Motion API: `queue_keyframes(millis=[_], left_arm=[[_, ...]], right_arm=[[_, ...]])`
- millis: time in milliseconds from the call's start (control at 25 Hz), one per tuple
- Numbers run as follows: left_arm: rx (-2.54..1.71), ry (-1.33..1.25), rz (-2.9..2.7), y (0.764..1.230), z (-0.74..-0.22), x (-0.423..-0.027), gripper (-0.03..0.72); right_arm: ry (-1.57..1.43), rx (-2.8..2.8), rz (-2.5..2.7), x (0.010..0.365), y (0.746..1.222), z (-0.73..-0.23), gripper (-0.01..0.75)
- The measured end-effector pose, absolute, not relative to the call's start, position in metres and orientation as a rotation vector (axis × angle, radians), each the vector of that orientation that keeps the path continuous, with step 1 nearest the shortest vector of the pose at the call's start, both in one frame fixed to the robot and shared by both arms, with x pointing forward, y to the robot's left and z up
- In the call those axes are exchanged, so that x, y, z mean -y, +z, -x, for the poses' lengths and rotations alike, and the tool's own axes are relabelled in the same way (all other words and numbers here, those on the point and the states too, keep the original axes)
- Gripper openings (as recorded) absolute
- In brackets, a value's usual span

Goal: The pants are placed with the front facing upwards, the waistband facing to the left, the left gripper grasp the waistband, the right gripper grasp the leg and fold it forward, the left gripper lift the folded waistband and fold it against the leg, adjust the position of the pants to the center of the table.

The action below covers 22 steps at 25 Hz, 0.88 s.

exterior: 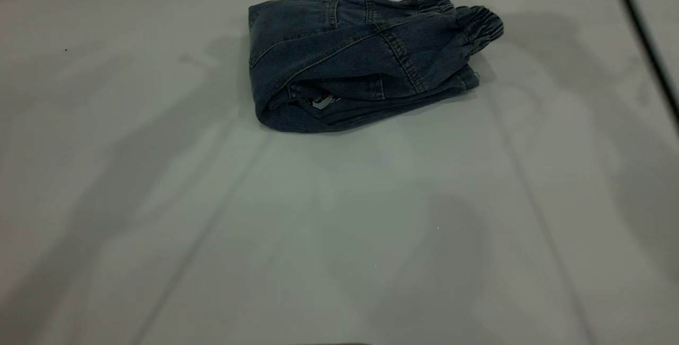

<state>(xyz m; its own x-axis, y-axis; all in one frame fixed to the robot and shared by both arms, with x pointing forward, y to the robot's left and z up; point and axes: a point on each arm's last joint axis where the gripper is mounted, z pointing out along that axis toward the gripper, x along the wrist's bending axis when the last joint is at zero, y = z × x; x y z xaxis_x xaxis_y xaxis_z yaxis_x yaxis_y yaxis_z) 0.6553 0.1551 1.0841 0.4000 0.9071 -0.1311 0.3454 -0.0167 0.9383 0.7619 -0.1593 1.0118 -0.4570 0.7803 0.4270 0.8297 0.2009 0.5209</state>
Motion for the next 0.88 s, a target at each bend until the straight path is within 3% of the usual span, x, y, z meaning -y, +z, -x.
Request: queue_keyframes(millis=[200, 560, 880], left_arm=[[-1.123, 0.696, -1.598, 1.085, -0.656, -0.156, 0.538], [-1.118, 0.700, -1.602, 1.085, -0.656, -0.156, 0.538], [-1.101, 0.660, -1.621, 1.084, -0.654, -0.154, 0.538]], right_arm=[[-0.875, 2.605, 1.614, 0.116, 1.000, -0.748, 0.424], [-0.569, 2.676, 1.638, 0.082, 0.958, -0.728, 0.424], [-0.362, 2.615, 1.629, 0.080, 0.915, -0.713, 0.424]])
